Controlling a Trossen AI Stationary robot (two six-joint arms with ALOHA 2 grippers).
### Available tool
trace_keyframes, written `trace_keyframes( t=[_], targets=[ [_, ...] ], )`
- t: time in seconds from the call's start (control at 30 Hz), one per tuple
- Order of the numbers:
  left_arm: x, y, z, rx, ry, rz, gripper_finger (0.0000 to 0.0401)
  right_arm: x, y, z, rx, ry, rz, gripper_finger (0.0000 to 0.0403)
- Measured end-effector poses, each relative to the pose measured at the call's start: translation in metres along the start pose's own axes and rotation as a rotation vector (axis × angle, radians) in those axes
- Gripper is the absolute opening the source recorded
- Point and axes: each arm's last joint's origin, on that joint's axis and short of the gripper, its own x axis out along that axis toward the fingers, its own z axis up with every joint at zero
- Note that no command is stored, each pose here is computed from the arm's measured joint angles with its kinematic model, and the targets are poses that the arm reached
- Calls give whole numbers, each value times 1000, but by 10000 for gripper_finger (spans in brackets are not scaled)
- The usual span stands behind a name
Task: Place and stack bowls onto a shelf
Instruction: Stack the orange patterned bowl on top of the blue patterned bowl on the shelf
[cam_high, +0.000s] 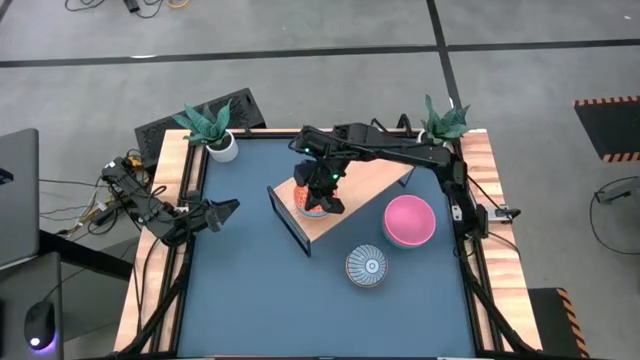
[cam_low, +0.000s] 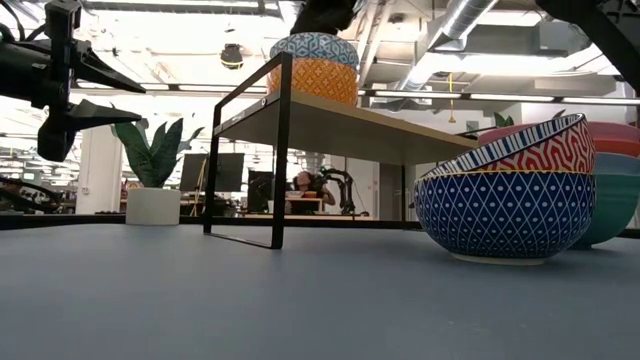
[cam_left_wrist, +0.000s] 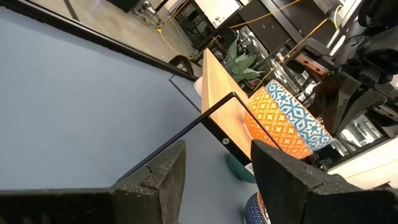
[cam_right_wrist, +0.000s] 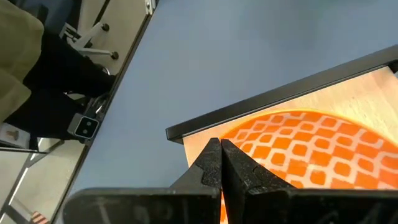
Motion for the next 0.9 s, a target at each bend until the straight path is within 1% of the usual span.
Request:
trace_keyframes(
  t=[0.2,0.3,0.43,0.7,0.83,0.9],
  targets=[
    [0,0,0,7,0,1,165,0,0,0,24,3,-3,20],
    [0,0,0,7,0,1,165,1,2,0,15,5,-4,20],
    [0,0,0,8,0,1,165,4,4,0,7,28,-39,20],
    [0,1,0,12,1,3,165,4,4,0,17,30,-41,20],
    [0,0,0,12,1,2,165,-5,9,1,50,41,-39,20],
    [0,0,0,12,1,2,165,-8,14,1,61,70,-57,20]
  ],
)
